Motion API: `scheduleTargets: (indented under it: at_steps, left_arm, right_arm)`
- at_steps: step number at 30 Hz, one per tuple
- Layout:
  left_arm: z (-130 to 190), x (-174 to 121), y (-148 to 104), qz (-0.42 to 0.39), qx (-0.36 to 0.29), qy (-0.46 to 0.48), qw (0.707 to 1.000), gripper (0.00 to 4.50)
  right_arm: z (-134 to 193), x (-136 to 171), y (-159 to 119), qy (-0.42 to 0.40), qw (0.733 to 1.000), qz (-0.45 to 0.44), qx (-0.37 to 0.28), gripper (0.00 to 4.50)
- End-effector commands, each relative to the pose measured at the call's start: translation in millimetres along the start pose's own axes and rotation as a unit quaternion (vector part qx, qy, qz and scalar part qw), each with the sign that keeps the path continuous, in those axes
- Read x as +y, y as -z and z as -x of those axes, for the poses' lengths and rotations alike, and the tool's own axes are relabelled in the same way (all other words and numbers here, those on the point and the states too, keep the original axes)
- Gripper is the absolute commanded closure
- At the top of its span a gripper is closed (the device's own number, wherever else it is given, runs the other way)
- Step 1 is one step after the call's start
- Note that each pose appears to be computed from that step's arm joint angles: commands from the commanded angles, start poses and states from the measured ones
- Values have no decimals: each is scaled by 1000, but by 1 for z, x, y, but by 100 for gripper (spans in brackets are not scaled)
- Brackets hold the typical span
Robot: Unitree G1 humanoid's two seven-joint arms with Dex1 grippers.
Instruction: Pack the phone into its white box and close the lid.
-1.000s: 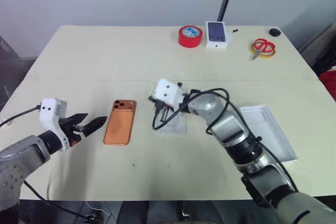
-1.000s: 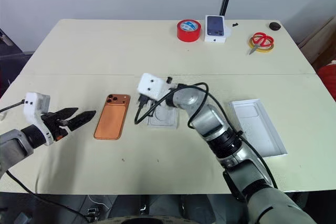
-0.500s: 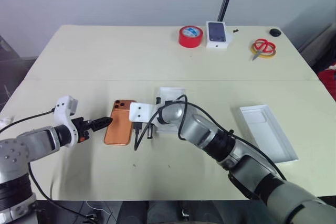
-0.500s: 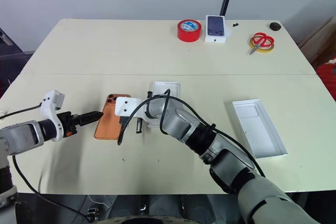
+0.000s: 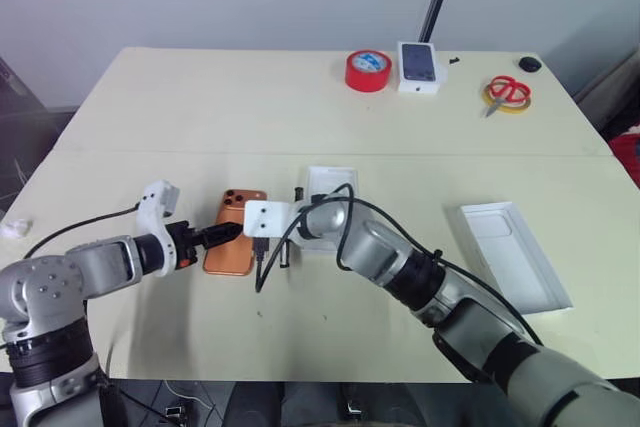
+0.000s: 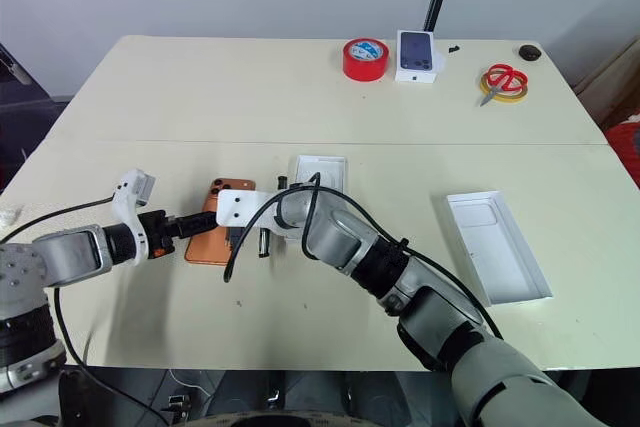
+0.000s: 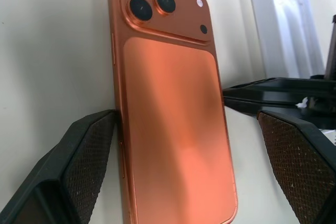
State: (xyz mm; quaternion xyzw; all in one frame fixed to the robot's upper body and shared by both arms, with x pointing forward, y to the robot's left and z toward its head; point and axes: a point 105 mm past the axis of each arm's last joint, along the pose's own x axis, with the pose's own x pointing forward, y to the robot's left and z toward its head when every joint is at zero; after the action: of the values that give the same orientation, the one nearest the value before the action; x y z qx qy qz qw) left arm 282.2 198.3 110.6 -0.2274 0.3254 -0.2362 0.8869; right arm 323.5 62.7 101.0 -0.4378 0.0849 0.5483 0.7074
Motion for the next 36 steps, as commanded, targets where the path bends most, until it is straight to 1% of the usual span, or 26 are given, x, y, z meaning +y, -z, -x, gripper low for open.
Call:
scheduleTargets:
  at_steps: [1, 5, 12, 15, 16, 17, 18, 19, 20, 22, 23, 27, 31, 34, 36]
  left_arm:
    - [-12, -17, 21, 24, 47, 56, 997, 0]
    - [-11, -16, 20, 25, 40, 52, 998, 0]
    - [1, 1, 8, 46, 4, 20, 999, 0]
    - [4, 7, 5, 62, -11, 12, 998, 78]
    - [5, 8, 5, 64, -14, 9, 998, 131]
    - [6, 8, 5, 65, -15, 8, 998, 168]
    - [6, 9, 5, 66, -16, 8, 998, 228]
    - [6, 8, 4, 71, -20, 12, 997, 270]
    - [7, 8, 4, 75, -25, 17, 997, 326]
    - [7, 7, 2, 82, -31, 23, 996, 419]
    - [8, 7, 2, 84, -33, 24, 996, 448]
    - [14, 5, -3, 102, -58, 43, 992, 448]
    - [19, -3, -25, 132, -119, 83, 981, 448]
    - [16, -24, -46, 120, -146, 113, 975, 448]
    - [6, -40, -53, 111, -142, 128, 975, 448]
  right_arm:
    - [0, 2, -13, 1, 1000, 10, -22, 446]
    - [0, 4, -13, 1, 1000, 8, -22, 446]
    - [0, 4, -12, 2, 1000, 6, -23, 446]
    - [-1, 4, -12, 4, 1000, 5, -24, 450]
    - [-1, 4, -12, 5, 1000, 6, -24, 450]
    - [-1, 3, -13, 5, 1000, 6, -24, 450]
    - [-1, 3, -13, 6, 1000, 7, -24, 450]
    - [-1, 3, -13, 7, 1000, 8, -24, 450]
    - [-1, 3, -13, 7, 1000, 9, -25, 450]
    - [0, 2, -13, 10, 1000, 10, -25, 450]
    - [0, 1, -14, 12, 1000, 11, -25, 450]
    - [13, -13, -19, 34, 999, 6, -40, 450]
    - [38, -28, -29, 62, 995, 9, -79, 450]
    - [74, -38, -40, 89, 986, 14, -140, 450]
    - [94, -41, -35, 90, 983, 2, -159, 450]
